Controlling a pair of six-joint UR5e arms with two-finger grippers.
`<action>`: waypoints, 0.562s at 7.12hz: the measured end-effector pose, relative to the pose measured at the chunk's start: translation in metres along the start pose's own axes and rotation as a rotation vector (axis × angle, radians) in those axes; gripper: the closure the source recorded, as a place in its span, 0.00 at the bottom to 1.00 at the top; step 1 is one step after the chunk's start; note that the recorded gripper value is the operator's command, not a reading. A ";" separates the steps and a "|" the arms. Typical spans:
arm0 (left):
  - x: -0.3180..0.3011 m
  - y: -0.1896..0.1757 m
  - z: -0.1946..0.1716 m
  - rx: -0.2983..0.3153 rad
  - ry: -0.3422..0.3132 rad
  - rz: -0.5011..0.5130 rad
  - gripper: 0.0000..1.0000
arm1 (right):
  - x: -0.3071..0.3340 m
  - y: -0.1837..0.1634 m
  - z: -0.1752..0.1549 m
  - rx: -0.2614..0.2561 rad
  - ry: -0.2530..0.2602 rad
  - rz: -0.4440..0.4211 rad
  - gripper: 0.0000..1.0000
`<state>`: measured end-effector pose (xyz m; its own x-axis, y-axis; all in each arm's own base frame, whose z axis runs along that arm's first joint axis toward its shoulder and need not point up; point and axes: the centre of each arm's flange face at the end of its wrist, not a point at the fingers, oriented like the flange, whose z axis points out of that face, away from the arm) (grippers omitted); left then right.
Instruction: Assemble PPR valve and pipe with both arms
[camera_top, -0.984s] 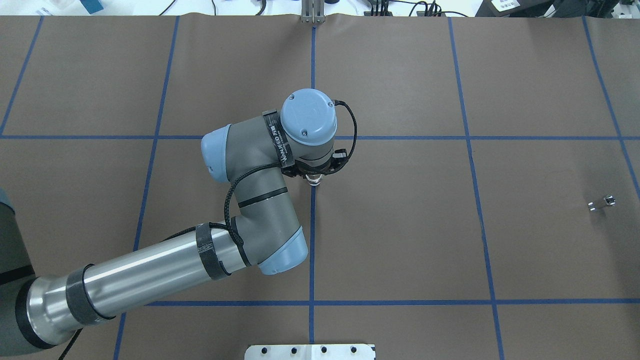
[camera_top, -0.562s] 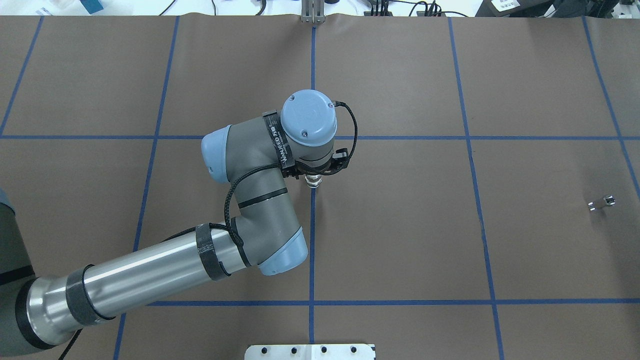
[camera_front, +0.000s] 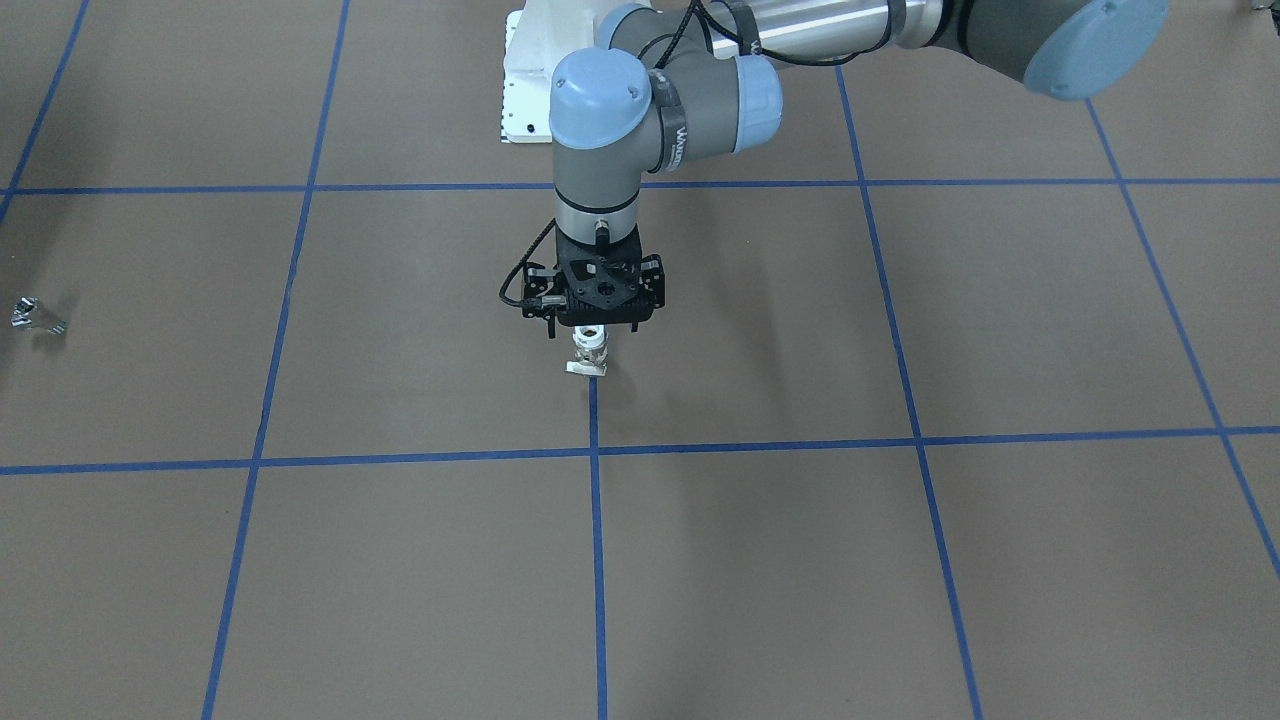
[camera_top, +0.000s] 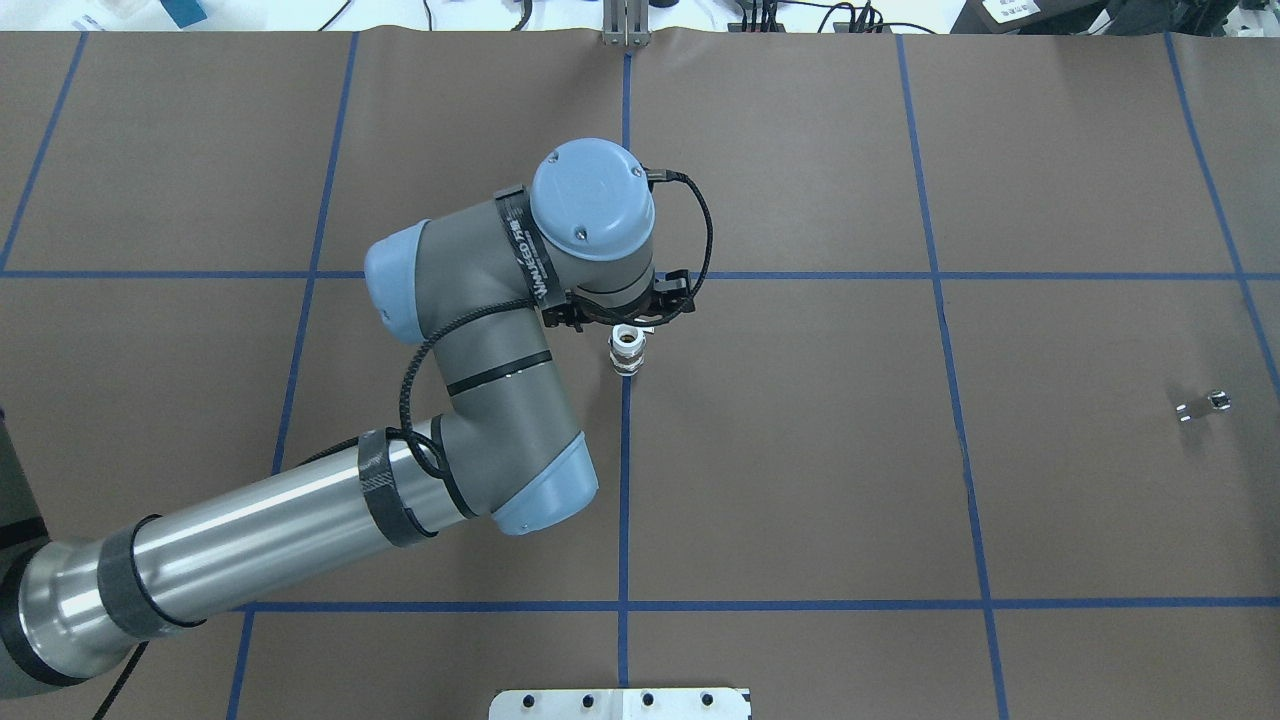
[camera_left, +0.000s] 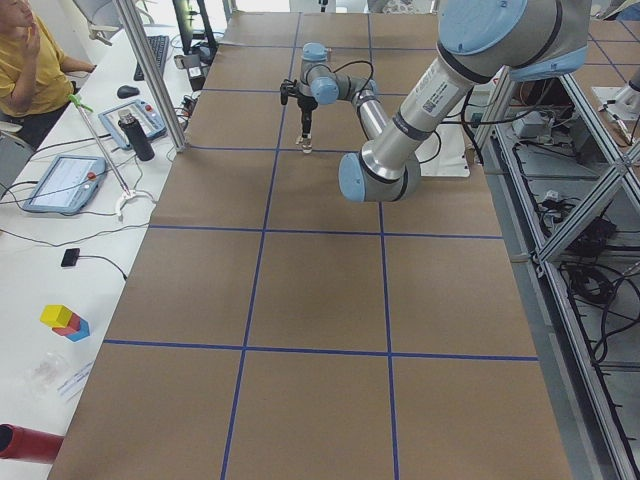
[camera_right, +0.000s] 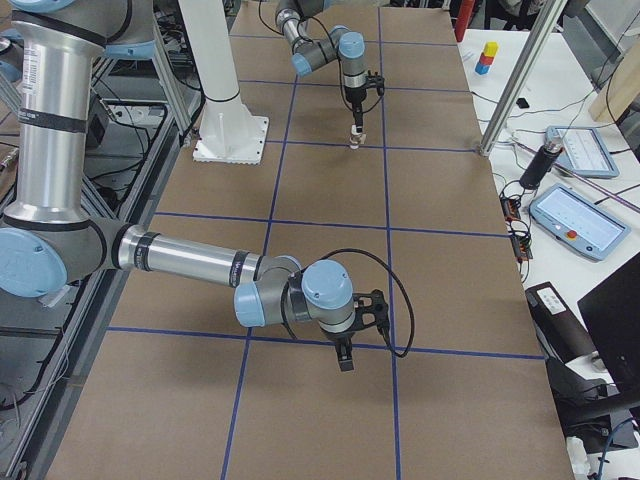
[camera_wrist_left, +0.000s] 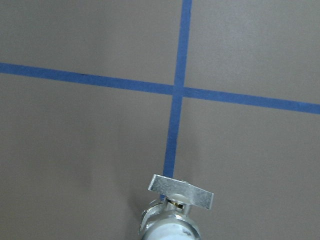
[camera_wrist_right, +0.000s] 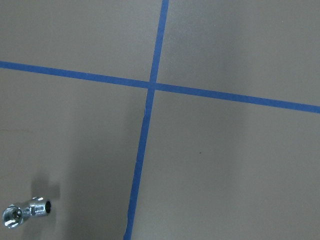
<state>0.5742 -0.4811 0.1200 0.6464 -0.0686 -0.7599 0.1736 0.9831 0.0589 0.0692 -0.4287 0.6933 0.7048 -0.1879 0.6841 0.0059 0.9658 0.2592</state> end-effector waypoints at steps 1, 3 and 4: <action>-0.022 -0.010 -0.026 -0.013 -0.004 0.034 0.00 | 0.000 -0.001 0.001 0.012 -0.010 -0.009 0.00; -0.103 -0.027 -0.073 -0.006 -0.030 0.161 0.00 | -0.006 -0.008 -0.004 0.015 -0.020 -0.005 0.00; -0.150 -0.034 -0.088 0.007 -0.049 0.240 0.00 | -0.017 -0.017 -0.015 0.003 -0.023 0.009 0.00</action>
<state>0.4060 -0.4895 0.1751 0.7052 0.1582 -0.6911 0.0158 0.9710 0.2385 0.0678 -0.4397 0.6667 0.6884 -0.1833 0.7018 -0.0027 0.9669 0.2551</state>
